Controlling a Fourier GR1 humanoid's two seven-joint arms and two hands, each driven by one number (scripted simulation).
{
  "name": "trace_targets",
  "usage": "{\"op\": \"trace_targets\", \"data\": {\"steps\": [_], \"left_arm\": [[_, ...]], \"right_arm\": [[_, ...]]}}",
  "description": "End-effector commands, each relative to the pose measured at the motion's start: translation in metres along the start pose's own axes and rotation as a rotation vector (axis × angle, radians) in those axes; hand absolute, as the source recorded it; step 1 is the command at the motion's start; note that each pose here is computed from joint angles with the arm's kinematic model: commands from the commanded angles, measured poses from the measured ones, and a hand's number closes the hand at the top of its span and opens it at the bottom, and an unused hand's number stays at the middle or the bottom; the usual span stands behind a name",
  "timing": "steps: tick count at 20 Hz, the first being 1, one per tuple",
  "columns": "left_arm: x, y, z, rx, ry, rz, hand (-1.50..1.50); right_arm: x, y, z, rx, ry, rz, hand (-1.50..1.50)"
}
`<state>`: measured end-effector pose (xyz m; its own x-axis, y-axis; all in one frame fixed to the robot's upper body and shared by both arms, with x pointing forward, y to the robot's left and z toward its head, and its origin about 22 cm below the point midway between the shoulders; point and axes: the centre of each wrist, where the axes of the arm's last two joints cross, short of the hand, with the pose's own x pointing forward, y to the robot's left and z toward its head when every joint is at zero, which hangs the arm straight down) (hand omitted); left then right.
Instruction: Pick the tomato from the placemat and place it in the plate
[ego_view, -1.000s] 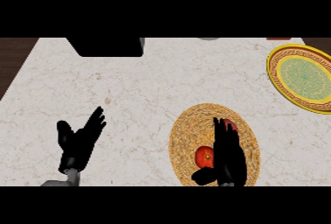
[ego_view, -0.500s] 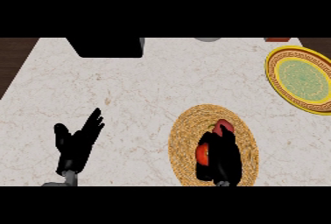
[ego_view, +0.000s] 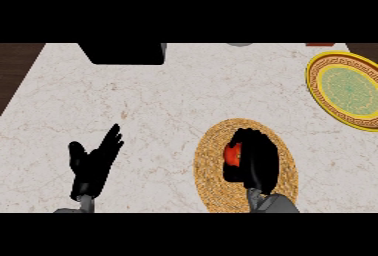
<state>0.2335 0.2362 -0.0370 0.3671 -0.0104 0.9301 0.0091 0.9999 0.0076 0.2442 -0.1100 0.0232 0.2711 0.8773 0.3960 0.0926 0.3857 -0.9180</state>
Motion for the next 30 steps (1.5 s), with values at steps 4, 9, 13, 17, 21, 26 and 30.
{"op": "trace_targets", "data": {"steps": [4, 9, 13, 17, 21, 26, 30], "left_arm": [[0.004, -0.011, 0.004, -0.015, 0.013, 0.0, 0.0], [0.006, -0.005, 0.003, -0.023, -0.001, -0.001, 0.0], [0.017, -0.002, -0.005, -0.005, 0.002, 0.003, 0.0], [0.009, 0.005, 0.007, 0.003, 0.006, -0.018, 0.0], [-0.001, -0.023, 0.0, 0.0, 0.007, 0.003, 0.0], [0.011, 0.009, -0.014, 0.026, 0.018, 0.0, 0.0], [0.016, -0.007, 0.0, -0.026, 0.009, -0.007, 0.0]], "right_arm": [[0.042, -0.032, -0.091, -0.303, 0.028, -0.083, 1.5], [0.064, -0.032, -0.108, -0.456, 0.082, -0.186, 1.5], [0.049, -0.063, -0.127, -0.563, 0.158, -0.307, 1.5], [0.018, -0.075, -0.143, -0.629, 0.216, -0.388, 1.5], [-0.032, -0.071, -0.143, -0.718, 0.231, -0.472, 1.5], [-0.096, -0.082, -0.172, -0.781, 0.264, -0.372, 1.5], [-0.148, -0.099, -0.186, -0.901, 0.347, -0.32, 1.5]]}}
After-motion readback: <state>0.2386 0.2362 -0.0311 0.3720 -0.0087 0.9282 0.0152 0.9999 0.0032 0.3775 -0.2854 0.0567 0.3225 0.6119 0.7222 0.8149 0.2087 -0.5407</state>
